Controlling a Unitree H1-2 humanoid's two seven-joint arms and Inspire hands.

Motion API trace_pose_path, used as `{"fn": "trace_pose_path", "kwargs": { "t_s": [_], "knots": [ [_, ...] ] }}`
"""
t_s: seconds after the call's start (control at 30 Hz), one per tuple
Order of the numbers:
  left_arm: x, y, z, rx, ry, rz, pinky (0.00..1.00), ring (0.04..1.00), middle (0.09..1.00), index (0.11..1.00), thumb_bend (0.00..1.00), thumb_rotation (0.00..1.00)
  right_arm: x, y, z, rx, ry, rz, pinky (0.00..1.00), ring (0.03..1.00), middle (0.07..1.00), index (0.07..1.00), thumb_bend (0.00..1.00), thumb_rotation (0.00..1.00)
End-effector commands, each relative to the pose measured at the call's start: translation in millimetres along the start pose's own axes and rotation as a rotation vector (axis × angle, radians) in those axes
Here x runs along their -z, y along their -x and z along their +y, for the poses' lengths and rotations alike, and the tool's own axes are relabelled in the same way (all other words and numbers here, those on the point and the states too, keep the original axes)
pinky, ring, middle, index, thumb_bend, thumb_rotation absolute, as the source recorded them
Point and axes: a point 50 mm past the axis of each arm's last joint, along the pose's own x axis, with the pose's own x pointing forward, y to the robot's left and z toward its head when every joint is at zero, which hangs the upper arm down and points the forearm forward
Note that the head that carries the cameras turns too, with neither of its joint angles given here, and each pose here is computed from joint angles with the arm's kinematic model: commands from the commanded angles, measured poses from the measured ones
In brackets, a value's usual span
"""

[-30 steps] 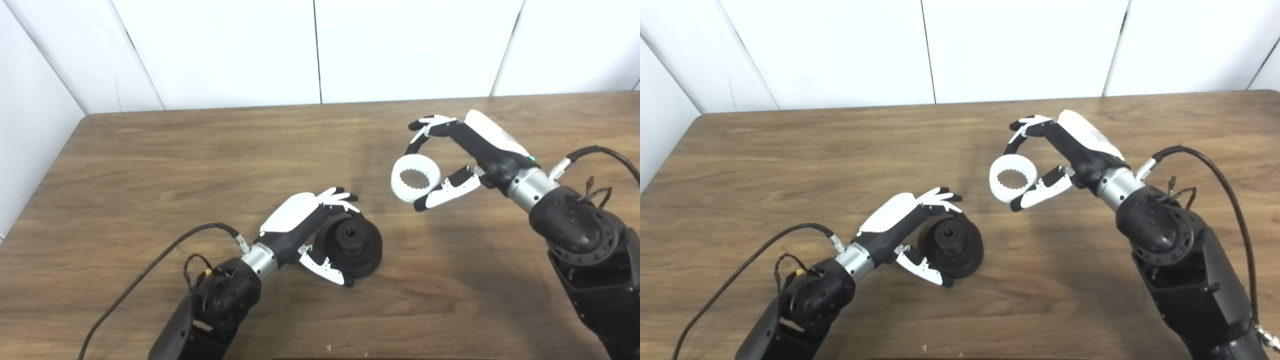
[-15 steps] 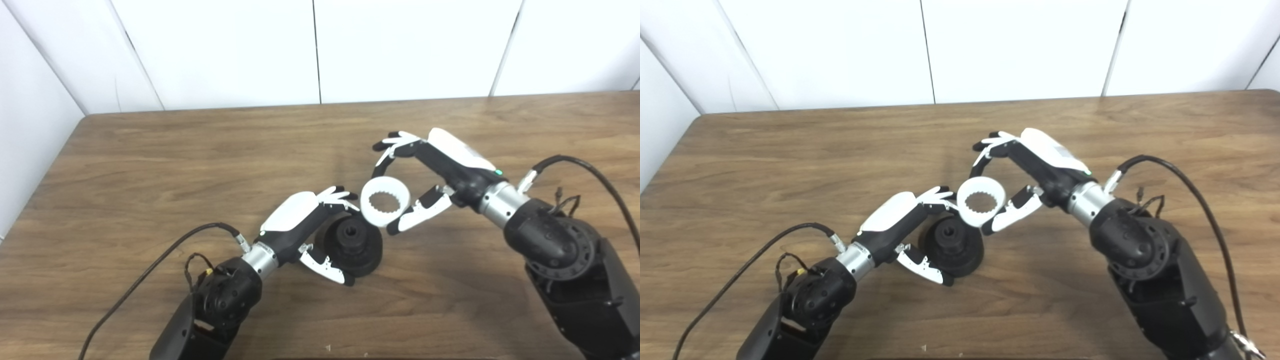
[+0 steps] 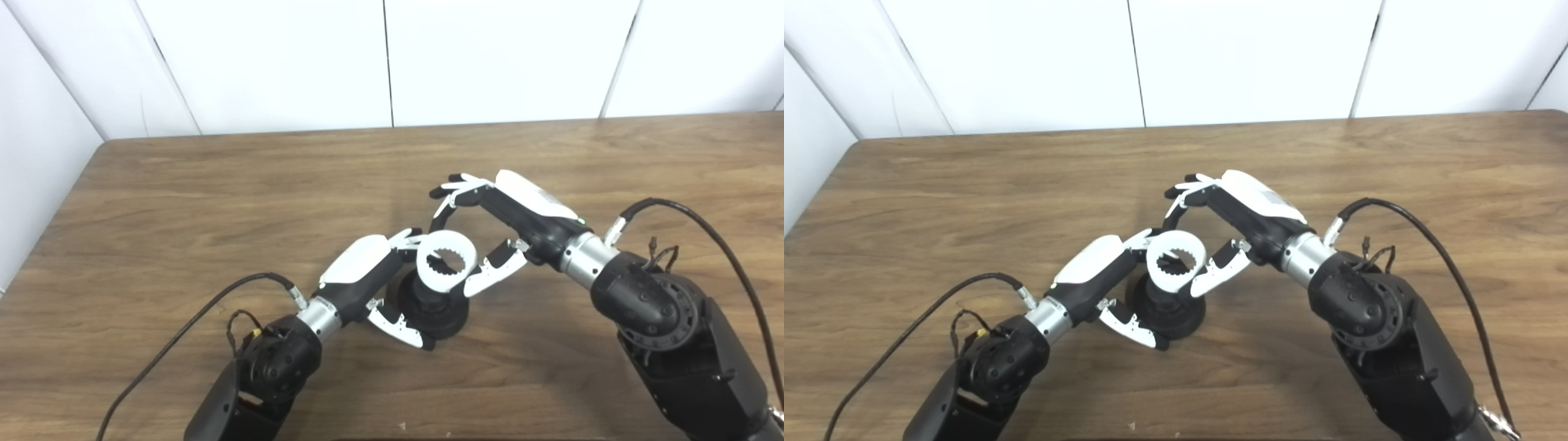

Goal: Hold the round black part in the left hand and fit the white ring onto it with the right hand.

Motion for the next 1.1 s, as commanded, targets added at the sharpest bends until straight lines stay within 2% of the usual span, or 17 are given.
{"fn": "trace_pose_path", "kwargs": {
  "t_s": [0.0,0.57,1.07],
  "knots": [
    [1,-2,4,0.005,-0.028,0.013,0.85,0.981,0.92,0.632,0.84,0.18,-14,-4,-8,0.033,0.036,-0.065,0.97,0.966,0.859,0.487,0.53,0.15],
    [-4,-2,10,-0.004,-0.028,0.008,0.86,0.977,0.911,0.629,0.83,0.18,-8,-12,15,-0.011,-0.004,-0.048,0.97,0.967,0.857,0.487,0.53,0.15],
    [-8,-1,13,-0.006,-0.034,-0.001,0.85,0.971,0.91,0.627,0.84,0.18,-4,-12,17,-0.016,-0.01,-0.038,0.99,0.974,0.861,0.487,0.52,0.15]
  ]
}}
